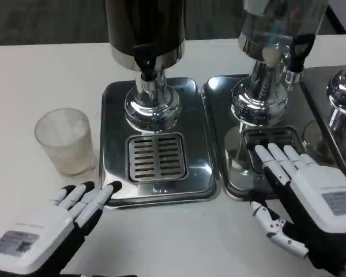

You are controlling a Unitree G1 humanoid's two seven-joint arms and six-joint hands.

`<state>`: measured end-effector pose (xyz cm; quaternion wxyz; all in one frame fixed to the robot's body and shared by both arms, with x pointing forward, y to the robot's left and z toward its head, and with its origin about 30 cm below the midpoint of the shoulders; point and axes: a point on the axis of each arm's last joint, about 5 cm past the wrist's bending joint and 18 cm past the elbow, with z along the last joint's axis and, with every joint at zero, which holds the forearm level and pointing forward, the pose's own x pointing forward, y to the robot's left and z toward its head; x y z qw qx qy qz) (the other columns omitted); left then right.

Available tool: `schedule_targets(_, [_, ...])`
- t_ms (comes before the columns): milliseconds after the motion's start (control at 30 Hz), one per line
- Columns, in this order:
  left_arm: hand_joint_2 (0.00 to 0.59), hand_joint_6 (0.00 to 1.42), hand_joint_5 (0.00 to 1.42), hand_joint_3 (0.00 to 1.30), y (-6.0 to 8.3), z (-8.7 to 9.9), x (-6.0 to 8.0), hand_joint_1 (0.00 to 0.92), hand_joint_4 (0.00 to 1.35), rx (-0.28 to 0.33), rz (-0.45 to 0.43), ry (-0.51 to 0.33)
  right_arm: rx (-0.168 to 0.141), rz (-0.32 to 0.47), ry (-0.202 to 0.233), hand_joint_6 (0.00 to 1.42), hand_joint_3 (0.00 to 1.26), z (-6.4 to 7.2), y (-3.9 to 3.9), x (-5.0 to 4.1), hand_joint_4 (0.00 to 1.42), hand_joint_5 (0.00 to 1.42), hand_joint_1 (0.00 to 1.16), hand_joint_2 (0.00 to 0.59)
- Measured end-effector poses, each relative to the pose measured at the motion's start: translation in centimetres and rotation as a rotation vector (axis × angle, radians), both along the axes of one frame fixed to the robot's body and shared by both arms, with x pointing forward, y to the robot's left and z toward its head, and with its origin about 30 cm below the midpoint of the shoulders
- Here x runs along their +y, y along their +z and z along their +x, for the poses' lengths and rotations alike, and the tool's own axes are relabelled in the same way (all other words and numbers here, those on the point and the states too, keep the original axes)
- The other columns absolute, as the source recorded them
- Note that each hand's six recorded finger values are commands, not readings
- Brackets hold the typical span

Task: Grasp the cup under the faucet to collect the drink, then remove the cup.

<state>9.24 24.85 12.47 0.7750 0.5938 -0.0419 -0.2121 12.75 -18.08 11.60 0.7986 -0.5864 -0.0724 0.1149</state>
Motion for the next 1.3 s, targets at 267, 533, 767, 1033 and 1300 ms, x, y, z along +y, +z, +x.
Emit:
schedule_targets(267, [0.071, 0.00, 0.00, 0.00, -0.1, 0.2, -0.3, 0.000, 0.00, -0.002, -0.011, -0.014, -0.001, 0.010, -0.019, 0.06, 0.04, -0.1, 0.01, -0.29, 0.00, 0.00, 0.01, 0.488])
schedule_targets(533, [0.062, 0.00, 0.00, 0.00, 0.0, 0.1, -0.5, 0.000, 0.00, -0.005, -0.010, -0.022, 0.000, 0.019, -0.028, 0.06, 0.05, -0.2, -0.07, -0.70, 0.00, 0.00, 0.01, 0.488])
schedule_targets(767, [0.046, 0.00, 0.00, 0.00, 0.2, 0.1, -0.2, 0.000, 0.00, -0.056, -0.055, 0.019, -0.010, 0.034, -0.023, 0.07, 0.06, 0.1, 0.04, -0.68, 0.00, 0.01, 0.01, 0.488])
schedule_targets(1033, [0.027, 0.02, 0.00, 0.00, 0.1, 1.1, 1.2, 0.000, 0.00, -0.124, -0.151, 0.079, -0.010, 0.059, -0.026, 0.08, 0.10, 0.4, 0.01, 0.08, 0.01, 0.03, 0.03, 0.495])
schedule_targets(1300, [0.003, 0.05, 0.00, 0.00, 0.0, 3.7, 2.6, 0.000, 0.00, -0.184, -0.249, 0.131, -0.025, 0.081, -0.025, 0.09, 0.12, 1.0, 0.27, 0.96, 0.03, 0.04, 0.04, 0.495])
